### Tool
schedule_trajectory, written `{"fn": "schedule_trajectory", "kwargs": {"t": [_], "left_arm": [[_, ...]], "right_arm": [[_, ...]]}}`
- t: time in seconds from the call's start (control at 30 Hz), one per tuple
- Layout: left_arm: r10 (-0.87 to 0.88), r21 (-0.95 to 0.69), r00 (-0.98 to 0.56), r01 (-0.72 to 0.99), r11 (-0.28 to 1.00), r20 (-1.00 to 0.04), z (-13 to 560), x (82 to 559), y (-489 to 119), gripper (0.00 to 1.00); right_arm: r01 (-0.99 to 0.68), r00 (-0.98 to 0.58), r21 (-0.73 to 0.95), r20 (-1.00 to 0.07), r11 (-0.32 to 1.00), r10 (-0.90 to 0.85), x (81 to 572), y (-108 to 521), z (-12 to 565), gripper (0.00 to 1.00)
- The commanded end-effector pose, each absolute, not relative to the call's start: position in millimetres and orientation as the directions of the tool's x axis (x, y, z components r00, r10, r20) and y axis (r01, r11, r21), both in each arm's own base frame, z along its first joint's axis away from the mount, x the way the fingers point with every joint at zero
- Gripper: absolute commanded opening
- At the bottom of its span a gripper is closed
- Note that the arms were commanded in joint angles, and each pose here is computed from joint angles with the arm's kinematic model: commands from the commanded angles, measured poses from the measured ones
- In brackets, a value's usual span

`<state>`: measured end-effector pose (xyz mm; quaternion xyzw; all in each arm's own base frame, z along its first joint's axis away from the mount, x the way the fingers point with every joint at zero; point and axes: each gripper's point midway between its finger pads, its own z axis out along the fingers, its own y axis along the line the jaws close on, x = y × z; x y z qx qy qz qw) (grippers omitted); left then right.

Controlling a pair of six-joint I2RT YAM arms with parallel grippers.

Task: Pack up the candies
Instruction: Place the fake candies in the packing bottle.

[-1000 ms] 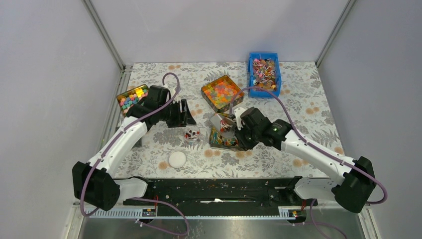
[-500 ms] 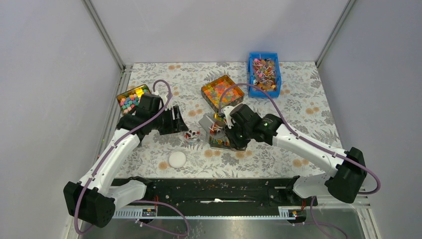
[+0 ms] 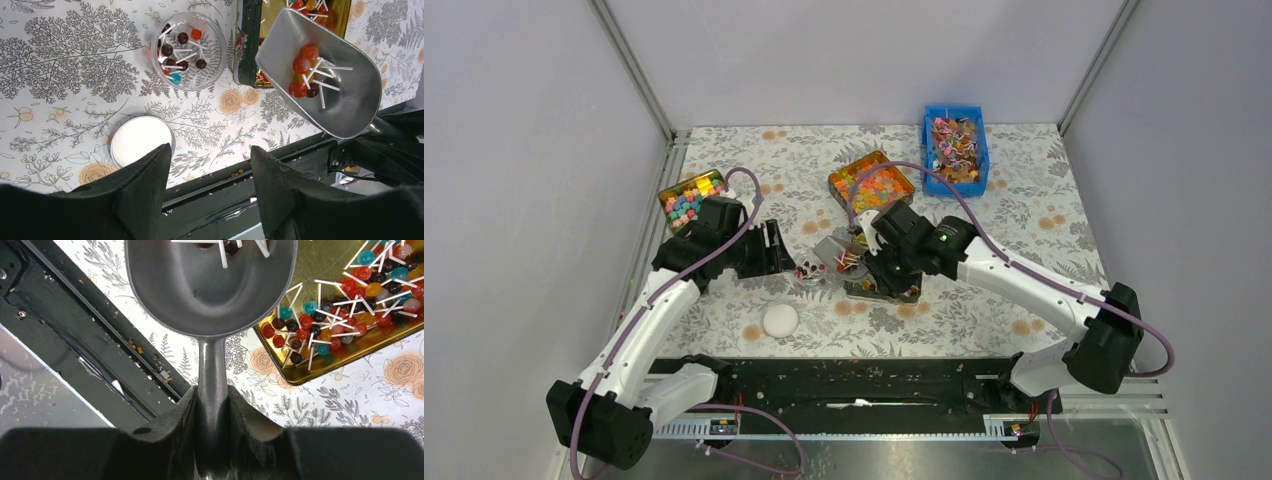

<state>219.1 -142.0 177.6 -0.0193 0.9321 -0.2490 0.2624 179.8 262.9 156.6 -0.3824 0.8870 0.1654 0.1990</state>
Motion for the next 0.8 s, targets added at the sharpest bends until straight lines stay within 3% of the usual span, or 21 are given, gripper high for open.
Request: {"fn": "schedule_trajectory", "kwargs": {"t": [0.0,0.77], "left_arm": [[-0.171,-0.454,-0.845,0.093,0.886,-0.507,180.7,220.4,-135.3,0.61],[-0.135,-0.416,-0.862,0.094,0.905,-0.489,173.0,210.3,-127.7,0.61]], "right_arm": [[-0.782,-0.581,0.113,-0.487,0.613,-0.652,180.6,272.1,170.2,0.0],[-0.836,-0.496,-0.068,-0.33,0.544,-0.803,198.6,280.1,165.8,0.0]]}}
